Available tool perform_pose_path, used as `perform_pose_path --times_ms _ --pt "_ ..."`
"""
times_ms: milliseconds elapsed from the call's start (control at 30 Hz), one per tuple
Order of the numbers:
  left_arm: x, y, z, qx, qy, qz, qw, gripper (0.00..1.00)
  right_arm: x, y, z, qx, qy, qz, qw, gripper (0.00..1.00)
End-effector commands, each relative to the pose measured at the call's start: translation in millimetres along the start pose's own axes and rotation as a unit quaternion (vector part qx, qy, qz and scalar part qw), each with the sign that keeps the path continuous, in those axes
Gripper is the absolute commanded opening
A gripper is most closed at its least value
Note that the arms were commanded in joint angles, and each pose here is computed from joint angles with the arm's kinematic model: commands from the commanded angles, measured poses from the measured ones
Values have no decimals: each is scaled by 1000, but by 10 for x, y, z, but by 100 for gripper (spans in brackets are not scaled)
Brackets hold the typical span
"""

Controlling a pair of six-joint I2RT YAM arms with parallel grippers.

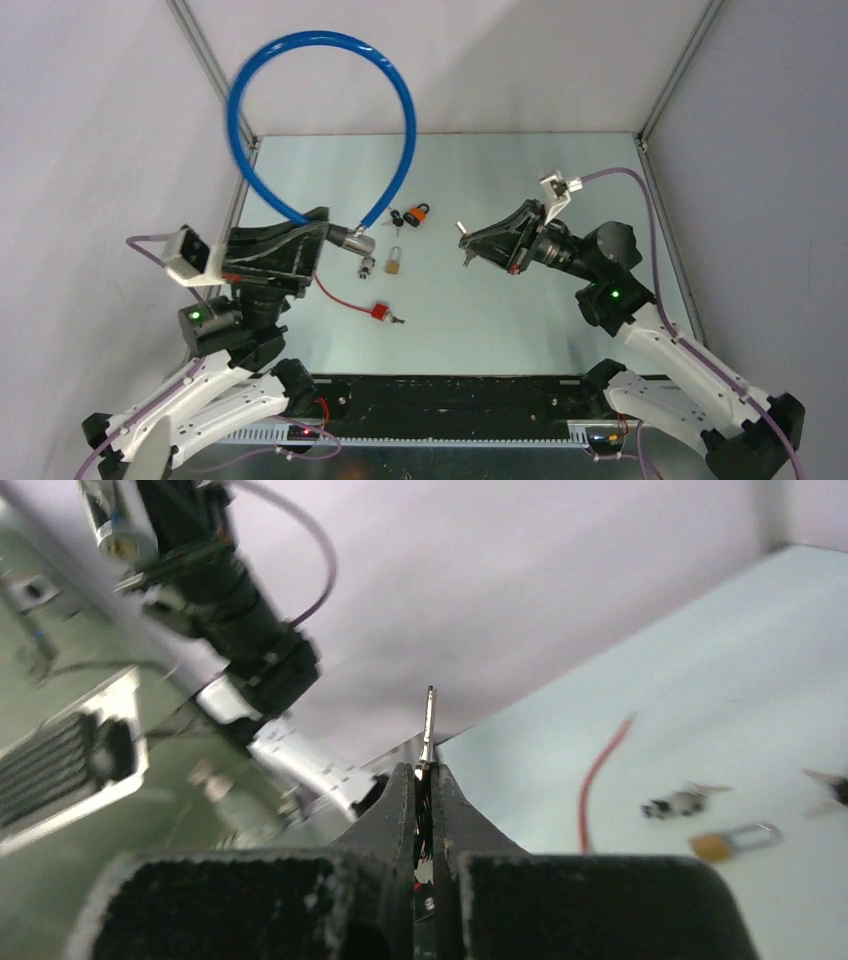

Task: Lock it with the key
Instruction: Place the lock at the center of the board.

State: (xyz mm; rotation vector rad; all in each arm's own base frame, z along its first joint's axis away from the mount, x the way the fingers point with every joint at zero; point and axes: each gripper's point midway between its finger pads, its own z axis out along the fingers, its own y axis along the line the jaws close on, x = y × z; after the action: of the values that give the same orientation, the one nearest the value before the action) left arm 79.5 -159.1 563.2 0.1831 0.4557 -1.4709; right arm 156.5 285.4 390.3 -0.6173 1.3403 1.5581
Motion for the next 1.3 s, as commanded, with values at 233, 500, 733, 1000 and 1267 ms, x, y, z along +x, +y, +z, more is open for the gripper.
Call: perform_pose_path --times_ms 233,500,733,1000,1267 --pt "1428 1607 -538 -284 254 41 923 0 -128 -1024 -608 293 -46 -5 955 0" --pt "2296 2399 -717 -361 341 -127 859 0 -73 -1507 -1045 427 -69 54 900 0" --pt "3363 2927 -850 -384 334 -300 806 0 -6 -1853 -1398 504 -89 110 852 0" --pt "4121 3229 -1285 -464 332 -332 752 2 61 -2078 -1685 549 -90 131 820 0" --pt "4327 3441 -1920 -561 319 -304 701 37 104 -2264 -1905 579 -74 127 802 0"
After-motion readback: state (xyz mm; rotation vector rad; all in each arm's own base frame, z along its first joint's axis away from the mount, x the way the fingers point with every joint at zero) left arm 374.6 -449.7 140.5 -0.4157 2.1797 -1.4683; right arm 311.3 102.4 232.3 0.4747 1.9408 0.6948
